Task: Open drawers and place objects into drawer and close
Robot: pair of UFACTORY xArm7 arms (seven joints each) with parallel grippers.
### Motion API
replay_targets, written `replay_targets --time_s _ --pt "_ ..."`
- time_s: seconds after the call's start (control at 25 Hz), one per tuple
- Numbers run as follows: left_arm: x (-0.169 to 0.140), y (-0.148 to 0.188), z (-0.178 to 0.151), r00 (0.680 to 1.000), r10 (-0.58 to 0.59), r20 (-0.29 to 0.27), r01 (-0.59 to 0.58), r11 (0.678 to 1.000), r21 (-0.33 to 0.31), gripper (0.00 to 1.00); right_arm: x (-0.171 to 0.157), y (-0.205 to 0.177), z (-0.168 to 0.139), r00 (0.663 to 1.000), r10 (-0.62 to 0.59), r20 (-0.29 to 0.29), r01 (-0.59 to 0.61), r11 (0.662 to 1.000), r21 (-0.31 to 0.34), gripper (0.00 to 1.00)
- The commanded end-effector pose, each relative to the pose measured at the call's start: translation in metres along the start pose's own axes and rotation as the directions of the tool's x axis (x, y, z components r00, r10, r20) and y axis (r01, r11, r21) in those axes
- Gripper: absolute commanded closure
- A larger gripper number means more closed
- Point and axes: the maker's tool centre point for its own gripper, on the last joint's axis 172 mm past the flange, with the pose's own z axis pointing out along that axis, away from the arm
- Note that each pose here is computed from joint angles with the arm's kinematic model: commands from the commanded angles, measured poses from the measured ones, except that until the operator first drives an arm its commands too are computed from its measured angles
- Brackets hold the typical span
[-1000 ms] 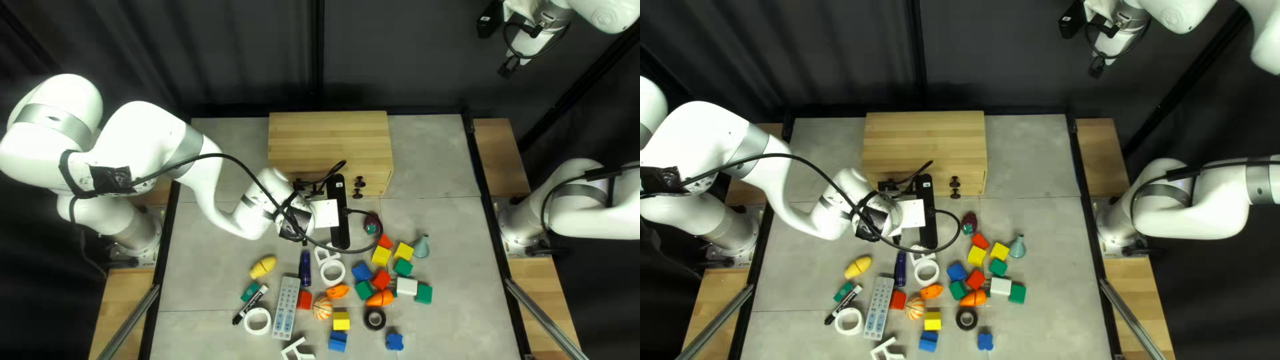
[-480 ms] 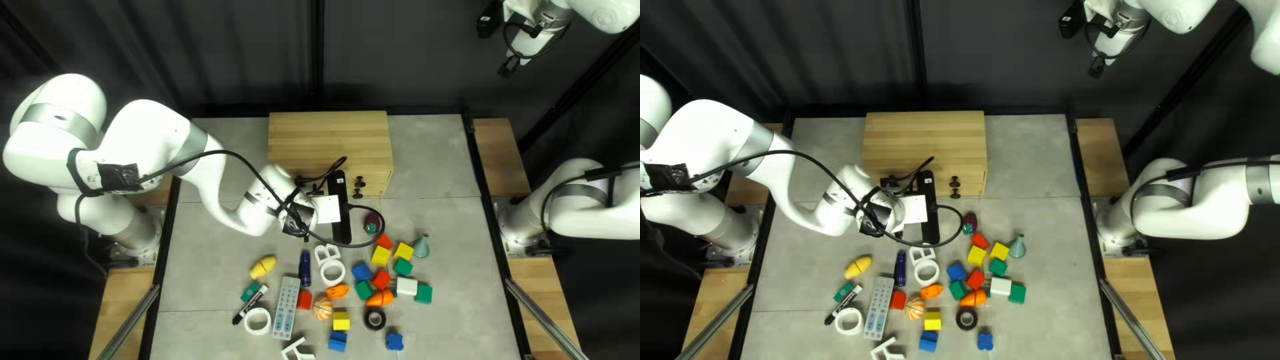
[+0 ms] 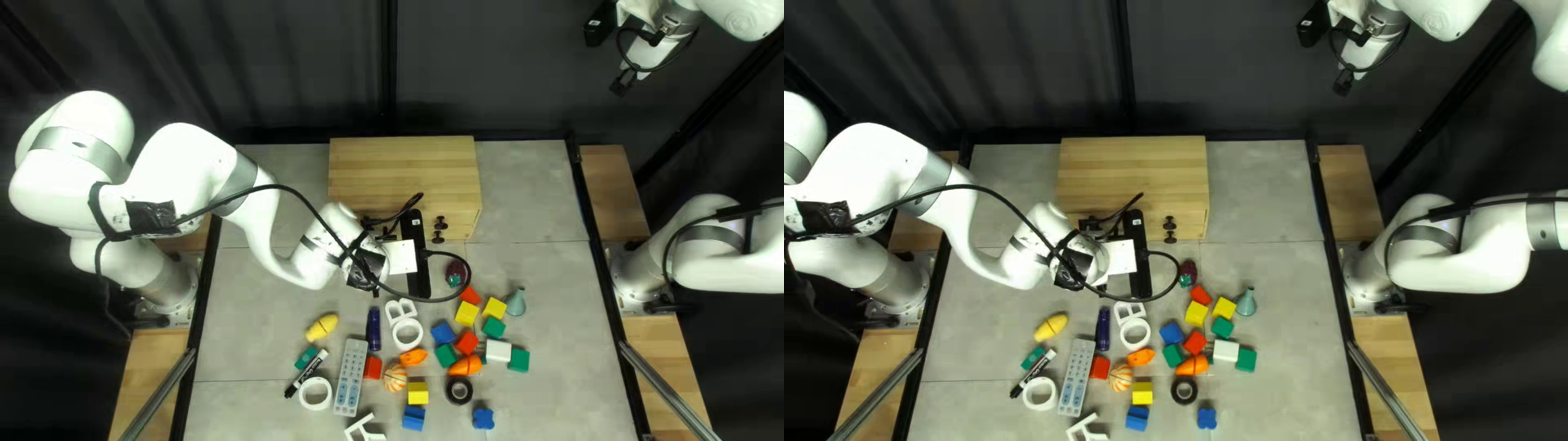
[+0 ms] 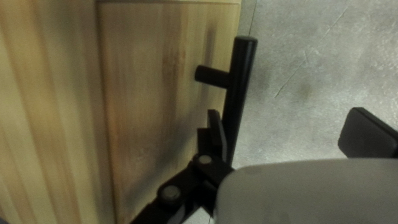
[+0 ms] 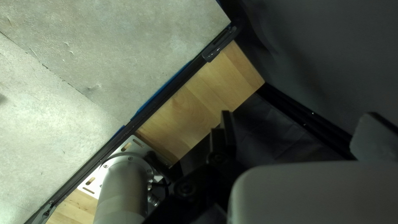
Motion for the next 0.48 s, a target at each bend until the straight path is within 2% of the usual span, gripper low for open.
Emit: replay_targets --time_s 0.04,0.28,0.48 --pt "-0.010 0.008 -0.012 1.000 -0.003 0.000 0.003 1.000 0.001 0.00 0.000 0.000 0.000 1.000 0.000 0.000 0.000 1.000 0.000 0.00" --pt "-0.021 0.025 -0.028 1.000 -0.006 -0.010 0.006 1.000 -0.003 0.00 0.000 0.000 0.000 1.000 0.000 0.000 0.000 1.000 0.000 0.00" --pt "-0.013 0.012 -0.047 1.000 -0.012 -0.018 0.012 1.000 0.009 0.00 0.000 0.000 0.000 1.000 0.000 0.000 0.000 1.000 0.000 0.00"
